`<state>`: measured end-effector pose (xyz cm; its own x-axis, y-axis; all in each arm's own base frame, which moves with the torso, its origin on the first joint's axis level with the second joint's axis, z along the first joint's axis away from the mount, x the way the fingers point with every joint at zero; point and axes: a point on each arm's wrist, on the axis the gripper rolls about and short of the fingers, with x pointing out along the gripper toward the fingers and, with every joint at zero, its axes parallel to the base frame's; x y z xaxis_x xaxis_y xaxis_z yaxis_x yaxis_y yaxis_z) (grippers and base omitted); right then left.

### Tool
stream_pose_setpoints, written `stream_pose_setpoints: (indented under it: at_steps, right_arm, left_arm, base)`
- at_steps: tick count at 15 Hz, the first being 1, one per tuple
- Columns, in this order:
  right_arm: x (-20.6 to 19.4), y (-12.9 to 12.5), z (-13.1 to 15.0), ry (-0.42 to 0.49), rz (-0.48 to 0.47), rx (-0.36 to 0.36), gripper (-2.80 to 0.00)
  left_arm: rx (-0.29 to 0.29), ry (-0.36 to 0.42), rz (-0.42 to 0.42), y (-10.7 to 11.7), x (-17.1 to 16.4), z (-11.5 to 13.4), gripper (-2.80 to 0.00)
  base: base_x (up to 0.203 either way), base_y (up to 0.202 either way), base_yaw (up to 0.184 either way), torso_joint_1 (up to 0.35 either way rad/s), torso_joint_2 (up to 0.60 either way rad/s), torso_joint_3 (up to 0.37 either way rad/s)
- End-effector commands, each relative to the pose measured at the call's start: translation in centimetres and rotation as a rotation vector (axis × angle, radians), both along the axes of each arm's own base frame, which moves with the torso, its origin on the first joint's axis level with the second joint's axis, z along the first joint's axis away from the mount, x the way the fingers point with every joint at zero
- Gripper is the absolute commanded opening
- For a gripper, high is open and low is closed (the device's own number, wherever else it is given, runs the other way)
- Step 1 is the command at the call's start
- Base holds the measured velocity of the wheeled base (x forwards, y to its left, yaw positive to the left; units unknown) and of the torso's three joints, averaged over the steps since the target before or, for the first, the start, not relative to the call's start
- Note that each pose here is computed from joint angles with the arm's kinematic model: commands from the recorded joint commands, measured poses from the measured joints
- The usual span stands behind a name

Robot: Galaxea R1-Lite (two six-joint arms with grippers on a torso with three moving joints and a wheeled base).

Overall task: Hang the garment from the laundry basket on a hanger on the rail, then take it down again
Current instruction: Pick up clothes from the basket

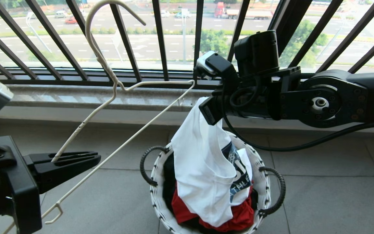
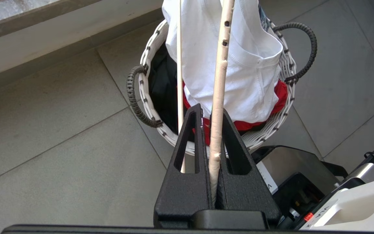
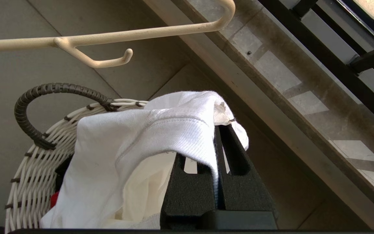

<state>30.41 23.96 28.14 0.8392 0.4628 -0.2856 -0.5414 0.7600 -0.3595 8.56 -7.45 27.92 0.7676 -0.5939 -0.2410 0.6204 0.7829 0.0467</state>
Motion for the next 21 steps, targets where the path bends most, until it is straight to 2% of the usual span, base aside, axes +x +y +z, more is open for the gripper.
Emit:
stream_pose_setpoints:
  at_steps: [1, 4, 11, 16, 18, 21]
  right_arm:
    - [-0.8, 0.4, 0.7, -0.04, 0.006, 0.022, -2.8]
    - [-2.0, -0.2, 2.5, -0.085, 0.012, 0.058, -2.8]
    - [-4.4, -1.6, 6.1, -0.184, 0.003, 0.128, -2.8]
    - [-6.0, -1.1, 7.8, -0.227, 0.012, 0.166, -2.8]
    - [-5.8, -0.9, 6.9, -0.2, 0.013, 0.145, -2.8]
    - [-5.6, -1.1, 3.6, -0.115, 0.003, 0.067, -2.8]
  left_arm:
    - [-0.012, -0.023, -0.002, 0.5, -0.6, 0.3, -2.8]
    - [0.003, -0.022, -0.007, 1.0, -1.2, 0.5, -2.8]
    - [-0.009, -0.073, -0.019, 1.9, -2.2, 1.1, -2.8]
    - [-0.007, -0.086, -0.022, 2.0, -2.4, 1.2, -2.8]
    - [-0.005, -0.089, -0.022, 2.1, -2.4, 1.2, -2.8]
    - [0.004, -0.09, -0.022, 2.0, -2.3, 1.1, -2.8]
  base:
    - [0.0, 0.0, 0.0, 0.0, 0.0, 0.0]
    - [0.0, 0.0, 0.0, 0.0, 0.0, 0.0]
    - [0.0, 0.0, 0.0, 0.0, 0.0, 0.0]
    - [0.0, 0.0, 0.0, 0.0, 0.0, 0.0]
    - [0.0, 0.0, 0.0, 0.0, 0.0, 0.0]
    - [0.0, 0.0, 0.0, 0.0, 0.0, 0.0]
